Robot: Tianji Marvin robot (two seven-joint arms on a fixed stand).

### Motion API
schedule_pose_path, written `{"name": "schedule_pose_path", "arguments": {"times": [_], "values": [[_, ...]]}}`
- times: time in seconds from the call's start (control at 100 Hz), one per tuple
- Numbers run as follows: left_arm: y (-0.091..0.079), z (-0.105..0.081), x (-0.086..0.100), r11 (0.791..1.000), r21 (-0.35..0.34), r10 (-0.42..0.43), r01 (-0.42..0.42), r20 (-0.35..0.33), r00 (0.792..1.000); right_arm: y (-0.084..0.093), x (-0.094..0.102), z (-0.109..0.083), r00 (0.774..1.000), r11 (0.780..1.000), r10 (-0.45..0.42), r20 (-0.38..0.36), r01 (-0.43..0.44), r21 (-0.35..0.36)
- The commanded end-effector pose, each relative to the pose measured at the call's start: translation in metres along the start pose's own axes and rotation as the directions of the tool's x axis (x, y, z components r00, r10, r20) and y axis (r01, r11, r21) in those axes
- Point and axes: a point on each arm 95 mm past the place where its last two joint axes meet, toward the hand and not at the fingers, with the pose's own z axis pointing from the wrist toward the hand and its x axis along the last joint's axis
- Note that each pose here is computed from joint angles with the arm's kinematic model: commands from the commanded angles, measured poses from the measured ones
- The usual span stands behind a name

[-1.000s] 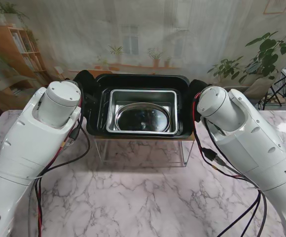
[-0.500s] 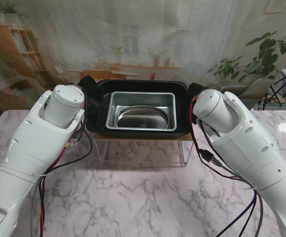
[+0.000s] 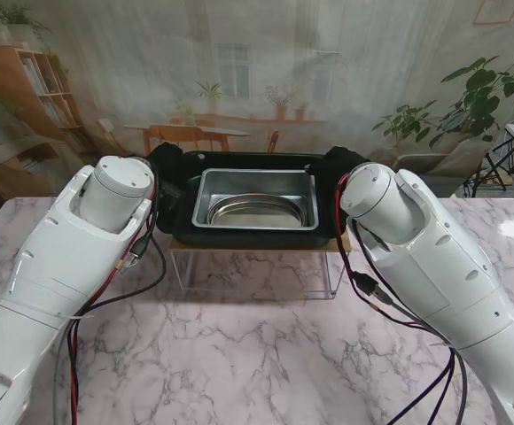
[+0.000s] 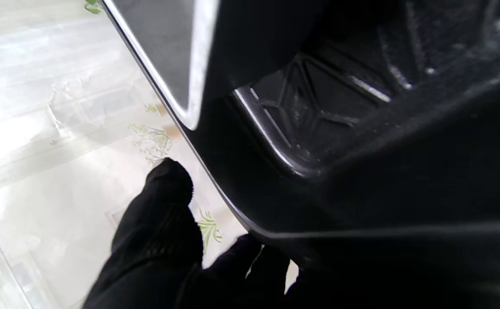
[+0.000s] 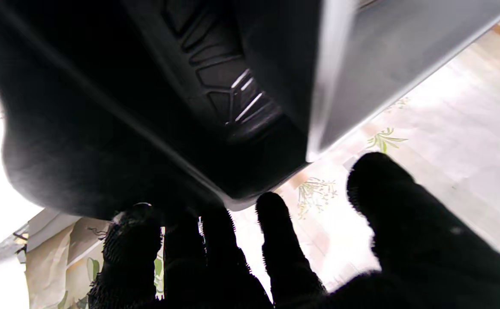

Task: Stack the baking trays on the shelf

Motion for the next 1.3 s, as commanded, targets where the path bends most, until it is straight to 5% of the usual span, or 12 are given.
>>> {"name": "schedule_pose_path", "arguments": {"times": [0.0,0.31,0.76,1.01,1.29], "values": [[0.016,-0.006,0.024,0.998,-0.056,-0.009,0.005,-0.071,0.997,-0.019,0.007,-0.005,1.000,0.999,0.009,-0.027,-0.008,0.049],[0.000,-0.009,0.022,1.000,-0.012,-0.020,0.019,-0.112,0.993,-0.007,-0.001,-0.014,0.998,1.000,0.025,-0.054,-0.024,0.014],[-0.051,-0.032,0.016,0.992,0.113,-0.032,0.061,-0.241,0.970,0.027,-0.014,-0.050,0.984,0.995,0.045,-0.171,-0.059,-0.083],[-0.065,-0.070,0.003,0.982,0.151,-0.051,0.118,-0.385,0.921,0.028,-0.027,-0.075,0.962,0.990,0.018,-0.273,-0.055,-0.130],[-0.042,-0.111,-0.038,0.972,0.135,-0.093,0.191,-0.525,0.846,0.004,-0.057,-0.105,0.904,0.979,0.043,-0.425,-0.123,-0.163]]}}
